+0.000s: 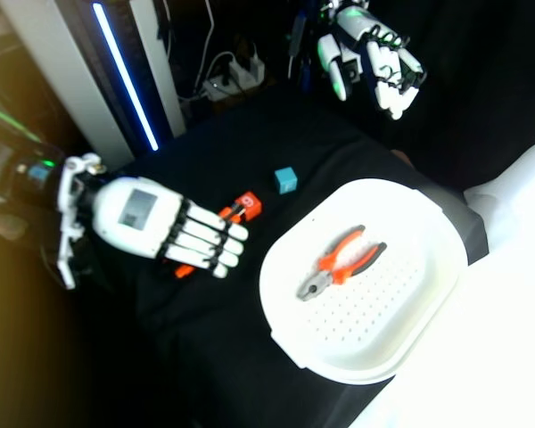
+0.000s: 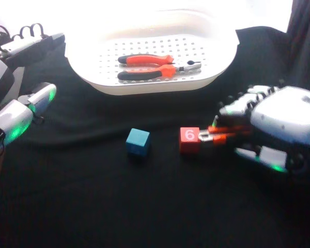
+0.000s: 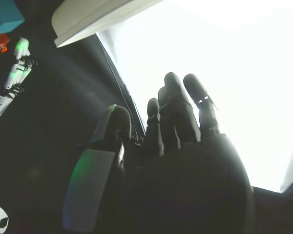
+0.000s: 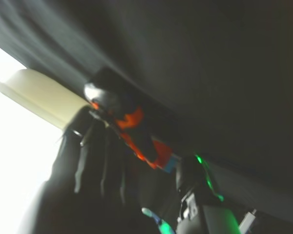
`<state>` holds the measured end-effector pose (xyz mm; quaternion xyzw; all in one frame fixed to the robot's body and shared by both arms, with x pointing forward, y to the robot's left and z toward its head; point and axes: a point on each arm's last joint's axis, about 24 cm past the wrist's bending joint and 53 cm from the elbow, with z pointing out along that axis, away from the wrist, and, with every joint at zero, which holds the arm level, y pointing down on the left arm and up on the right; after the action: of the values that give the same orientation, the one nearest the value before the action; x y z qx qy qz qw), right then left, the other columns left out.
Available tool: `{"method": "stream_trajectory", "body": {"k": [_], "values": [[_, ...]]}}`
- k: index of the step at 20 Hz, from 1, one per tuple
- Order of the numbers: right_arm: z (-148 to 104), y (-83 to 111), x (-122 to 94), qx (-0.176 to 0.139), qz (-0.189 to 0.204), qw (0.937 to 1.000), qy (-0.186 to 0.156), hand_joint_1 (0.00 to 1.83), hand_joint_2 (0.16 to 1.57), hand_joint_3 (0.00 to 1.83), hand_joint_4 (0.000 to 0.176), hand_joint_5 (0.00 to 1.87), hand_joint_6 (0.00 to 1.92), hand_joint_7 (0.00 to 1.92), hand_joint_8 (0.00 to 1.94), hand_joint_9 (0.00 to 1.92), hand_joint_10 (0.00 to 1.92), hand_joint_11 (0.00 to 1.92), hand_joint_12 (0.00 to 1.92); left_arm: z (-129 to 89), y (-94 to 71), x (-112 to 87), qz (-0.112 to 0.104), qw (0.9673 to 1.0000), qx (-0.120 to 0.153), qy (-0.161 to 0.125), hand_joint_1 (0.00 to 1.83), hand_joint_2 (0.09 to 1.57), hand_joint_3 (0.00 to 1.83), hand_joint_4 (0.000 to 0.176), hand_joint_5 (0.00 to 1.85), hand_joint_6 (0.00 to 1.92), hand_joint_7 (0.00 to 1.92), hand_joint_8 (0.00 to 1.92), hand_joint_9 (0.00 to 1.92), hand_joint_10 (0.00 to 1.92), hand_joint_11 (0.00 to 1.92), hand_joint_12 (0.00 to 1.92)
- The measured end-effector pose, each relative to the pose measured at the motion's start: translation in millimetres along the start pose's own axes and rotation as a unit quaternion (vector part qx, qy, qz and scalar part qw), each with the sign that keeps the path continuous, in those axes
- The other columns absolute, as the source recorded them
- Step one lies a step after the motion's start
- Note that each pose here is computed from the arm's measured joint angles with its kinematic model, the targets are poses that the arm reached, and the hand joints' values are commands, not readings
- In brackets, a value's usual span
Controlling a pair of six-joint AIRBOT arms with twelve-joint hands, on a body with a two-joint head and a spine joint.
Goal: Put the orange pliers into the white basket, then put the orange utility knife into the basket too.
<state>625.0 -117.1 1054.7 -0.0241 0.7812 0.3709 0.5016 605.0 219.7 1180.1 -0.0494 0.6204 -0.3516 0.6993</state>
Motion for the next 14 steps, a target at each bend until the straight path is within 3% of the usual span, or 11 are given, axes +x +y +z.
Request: {"method": "stream_trajectory", "body": {"k": [5,6,8,9,10,11,12,13,14], "values": [[1.1,10.2,-3.7,-0.008,-0.010,0.9999,-0.004,1.49,1.22,0.00,0.020,1.03,1.92,1.31,1.94,1.37,1.92,1.34,1.92,-4.1,1.1,0.6,-0.001,1.0000,-0.003,-0.001,0.57,1.48,0.00,0.000,0.35,0.00,0.45,0.00,0.73,0.09,0.01,1.39],[-1.4,15.4,-4.7,-0.012,-0.010,0.9998,-0.006,1.45,1.24,0.00,0.032,0.96,1.92,1.27,1.94,1.33,1.92,1.32,1.92,-4.1,0.7,0.0,-0.001,1.0000,-0.002,-0.002,0.58,1.47,0.00,0.000,0.35,0.00,0.45,0.00,0.71,0.08,0.06,1.37],[-14.0,33.8,-23.0,-0.039,-0.026,0.9985,-0.030,1.42,1.25,0.00,0.065,1.04,1.92,1.33,1.94,1.42,1.92,1.42,1.92,-4.1,0.7,-1.6,-0.001,1.0000,-0.002,-0.005,0.57,1.46,0.00,0.000,0.35,0.00,0.46,0.00,0.77,0.12,0.08,1.42],[-17.8,41.1,-36.7,-0.049,-0.032,0.9971,-0.048,1.42,1.25,0.00,0.065,1.04,1.92,1.33,1.94,1.42,1.92,1.42,1.92,-4.2,1.0,-1.8,-0.002,1.0000,-0.002,-0.006,0.57,1.46,0.00,0.000,0.35,0.00,0.46,0.00,0.77,0.12,0.08,1.42],[-22.1,50.8,-55.8,-0.063,-0.036,0.9946,-0.075,1.40,1.30,0.01,0.006,0.77,1.92,1.22,1.94,1.45,1.92,1.47,1.92,-4.1,0.8,-2.0,-0.001,1.0000,-0.002,-0.006,0.61,1.46,0.00,0.000,0.38,0.00,0.51,0.01,0.75,0.26,0.08,1.37],[-25.4,60.2,-72.5,-0.075,-0.038,0.9916,-0.099,1.37,1.28,0.00,0.019,0.80,1.92,1.23,1.94,1.43,1.92,1.43,1.92,-4.4,0.8,-2.1,-0.001,1.0000,-0.002,-0.006,0.63,1.45,0.00,0.000,0.39,0.01,0.54,0.01,0.72,0.26,0.06,1.36],[-27.7,70.2,-83.5,-0.089,-0.046,0.9886,-0.113,1.37,1.28,0.00,0.019,0.80,1.92,1.23,1.94,1.43,1.92,1.43,1.92,-4.4,0.6,-2.2,-0.001,1.0000,-0.001,-0.007,0.63,1.45,0.00,0.000,0.39,0.01,0.54,0.01,0.72,0.26,0.06,1.36],[-29.1,83.5,-95.2,-0.107,-0.057,0.9844,-0.127,1.32,1.28,0.00,0.063,0.84,1.92,1.25,1.94,1.43,1.92,1.43,1.92,-4.8,0.1,-2.0,-0.003,1.0000,-0.002,-0.007,0.63,1.45,0.00,0.001,0.40,0.01,0.56,0.01,0.74,0.29,0.02,1.40],[-28.0,91.2,-103.7,-0.118,-0.061,0.9816,-0.137,1.30,1.29,0.00,0.089,0.90,1.92,1.28,1.94,1.47,1.92,1.48,1.92,-4.8,-0.4,-1.6,-0.003,1.0000,-0.001,-0.006,0.64,1.44,0.00,0.010,0.41,0.01,0.58,0.00,0.72,0.38,0.00,1.42]]}}
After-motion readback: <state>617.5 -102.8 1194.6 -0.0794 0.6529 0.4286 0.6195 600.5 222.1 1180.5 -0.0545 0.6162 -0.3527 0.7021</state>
